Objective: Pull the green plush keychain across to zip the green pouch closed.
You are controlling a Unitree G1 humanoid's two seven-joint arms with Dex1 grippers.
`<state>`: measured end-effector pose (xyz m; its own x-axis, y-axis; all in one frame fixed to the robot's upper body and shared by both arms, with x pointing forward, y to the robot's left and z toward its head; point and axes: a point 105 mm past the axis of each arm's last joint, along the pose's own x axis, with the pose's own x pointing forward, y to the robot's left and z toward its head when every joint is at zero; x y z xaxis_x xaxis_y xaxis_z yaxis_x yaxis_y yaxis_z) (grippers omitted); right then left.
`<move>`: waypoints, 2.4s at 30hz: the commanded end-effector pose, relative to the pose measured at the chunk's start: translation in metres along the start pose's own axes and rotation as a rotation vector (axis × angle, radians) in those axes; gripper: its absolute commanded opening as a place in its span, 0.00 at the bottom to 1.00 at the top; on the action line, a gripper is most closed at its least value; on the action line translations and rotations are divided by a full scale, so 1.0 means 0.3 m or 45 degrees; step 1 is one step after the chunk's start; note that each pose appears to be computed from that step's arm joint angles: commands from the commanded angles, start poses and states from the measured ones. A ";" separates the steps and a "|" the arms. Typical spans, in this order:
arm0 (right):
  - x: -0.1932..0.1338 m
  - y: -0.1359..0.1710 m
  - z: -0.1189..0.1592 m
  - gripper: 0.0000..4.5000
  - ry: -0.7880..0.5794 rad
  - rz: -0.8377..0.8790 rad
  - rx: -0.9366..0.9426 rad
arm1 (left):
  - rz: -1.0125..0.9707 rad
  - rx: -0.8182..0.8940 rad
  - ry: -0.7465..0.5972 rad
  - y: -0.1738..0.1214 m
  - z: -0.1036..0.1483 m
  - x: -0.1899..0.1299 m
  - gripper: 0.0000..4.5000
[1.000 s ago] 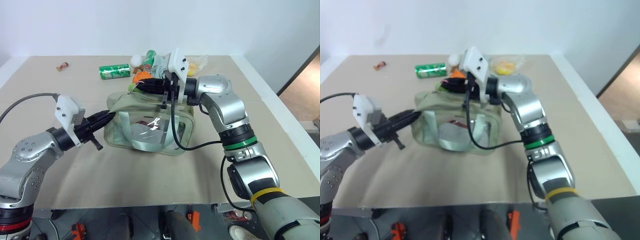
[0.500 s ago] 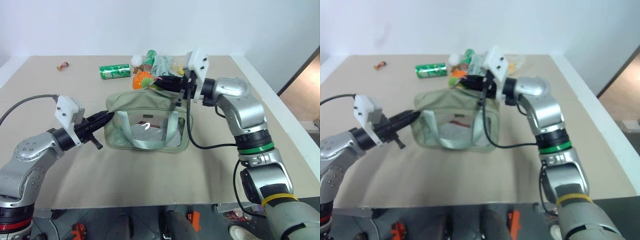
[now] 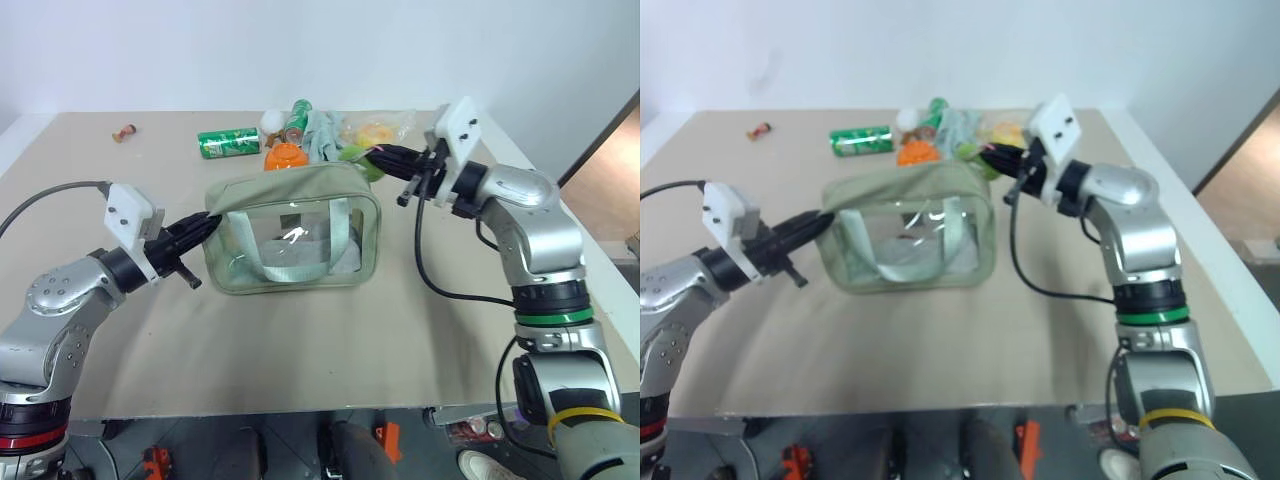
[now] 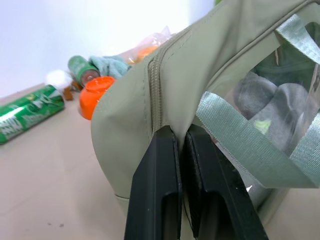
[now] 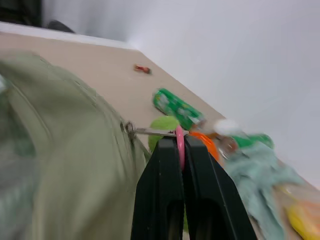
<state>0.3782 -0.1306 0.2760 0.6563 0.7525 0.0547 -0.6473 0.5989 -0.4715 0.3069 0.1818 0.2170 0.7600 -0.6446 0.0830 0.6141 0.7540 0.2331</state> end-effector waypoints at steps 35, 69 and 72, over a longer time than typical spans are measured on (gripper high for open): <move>-0.281 0.018 -0.289 0.01 0.376 -0.247 0.104 | 0.106 0.099 -0.046 0.039 0.042 0.008 0.00; -0.306 0.092 -0.196 1.00 0.174 -0.037 0.368 | 0.160 -0.114 -0.192 0.081 0.150 -0.080 0.99; -0.378 0.082 -0.232 1.00 0.244 -0.068 0.384 | 0.272 -0.071 -0.077 0.110 0.086 -0.130 0.99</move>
<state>0.3207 -0.2108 0.1803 0.7208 0.6778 -0.1446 -0.6931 0.7059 -0.1462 0.2967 0.2185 0.2434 0.8355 -0.5159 0.1889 0.5061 0.8566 0.1010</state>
